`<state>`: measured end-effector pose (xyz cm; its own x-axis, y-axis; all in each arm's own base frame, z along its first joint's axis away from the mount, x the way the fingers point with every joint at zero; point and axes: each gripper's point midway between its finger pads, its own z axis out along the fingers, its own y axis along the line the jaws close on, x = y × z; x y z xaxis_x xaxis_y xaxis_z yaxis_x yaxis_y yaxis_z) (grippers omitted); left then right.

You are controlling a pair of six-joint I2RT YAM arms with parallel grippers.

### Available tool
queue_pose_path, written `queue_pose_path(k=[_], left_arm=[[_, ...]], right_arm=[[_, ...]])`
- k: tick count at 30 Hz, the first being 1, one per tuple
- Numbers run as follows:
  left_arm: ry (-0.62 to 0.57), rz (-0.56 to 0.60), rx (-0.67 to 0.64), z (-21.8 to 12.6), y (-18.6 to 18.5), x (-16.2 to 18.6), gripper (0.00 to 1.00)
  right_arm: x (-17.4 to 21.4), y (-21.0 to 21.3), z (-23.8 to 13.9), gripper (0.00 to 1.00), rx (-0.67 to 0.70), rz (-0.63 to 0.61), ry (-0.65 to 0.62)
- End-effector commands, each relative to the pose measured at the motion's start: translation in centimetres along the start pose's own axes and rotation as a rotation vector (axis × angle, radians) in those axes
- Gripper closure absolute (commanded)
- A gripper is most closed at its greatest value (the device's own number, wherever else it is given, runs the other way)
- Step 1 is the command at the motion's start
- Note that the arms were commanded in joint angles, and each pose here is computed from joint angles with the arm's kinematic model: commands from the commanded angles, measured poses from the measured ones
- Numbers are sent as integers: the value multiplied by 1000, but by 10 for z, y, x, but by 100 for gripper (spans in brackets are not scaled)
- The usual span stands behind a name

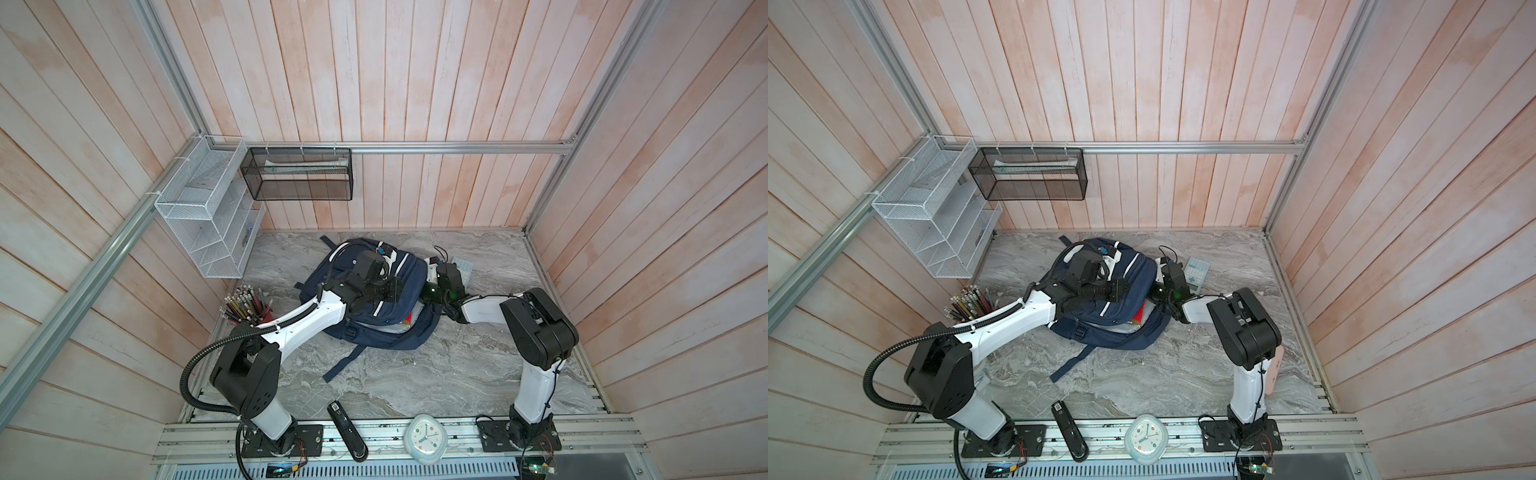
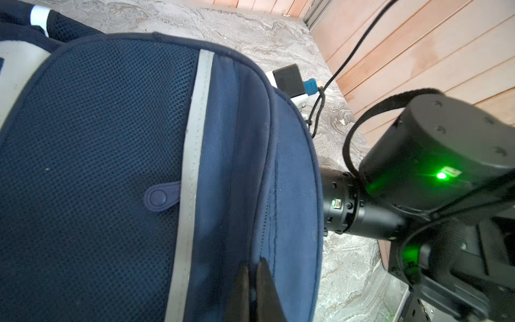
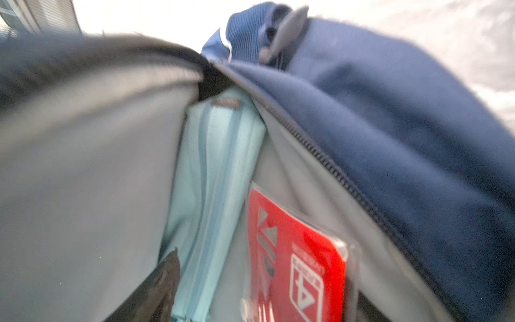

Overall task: Pack the student bag
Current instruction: 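Lower the red pack into the main compartment with the right gripper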

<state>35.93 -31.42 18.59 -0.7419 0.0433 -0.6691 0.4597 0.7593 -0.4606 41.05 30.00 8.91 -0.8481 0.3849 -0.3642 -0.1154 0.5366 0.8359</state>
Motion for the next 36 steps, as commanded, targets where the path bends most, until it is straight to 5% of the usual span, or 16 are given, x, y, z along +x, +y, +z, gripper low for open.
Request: queue_pose_path(k=[1, 4, 9, 13, 16, 18, 21, 31, 36], left_arm=[[-28, -13, 20, -4, -4, -7, 100], [-41, -7, 24, -13, -9, -12, 100], [-33, -13, 47, -13, -15, -11, 100], [-34, -5, 53, -17, -23, -10, 100], [-29, -12, 26, -14, -15, -3, 100], [-18, -21, 13, -10, -9, 3, 100], [-26, -37, 13, -6, -5, 7, 100], [-24, -51, -19, 4, 8, 16, 100], [-20, -66, 2, 9, 9, 20, 100]], right_arm=[[25, -7, -3, 25, 21, 25, 110], [35, -17, -17, 36, 89, 10, 123], [42, -13, -10, 93, 79, -29, 111], [31, 12, 20, 99, -25, -36, 69], [28, 22, 28, 90, -62, -39, 69], [31, 13, 18, 59, -21, -42, 64], [33, -2, -8, 37, 66, -58, 53], [36, -32, -66, 26, 162, -18, 80], [28, -29, -78, 24, 200, -117, 69]])
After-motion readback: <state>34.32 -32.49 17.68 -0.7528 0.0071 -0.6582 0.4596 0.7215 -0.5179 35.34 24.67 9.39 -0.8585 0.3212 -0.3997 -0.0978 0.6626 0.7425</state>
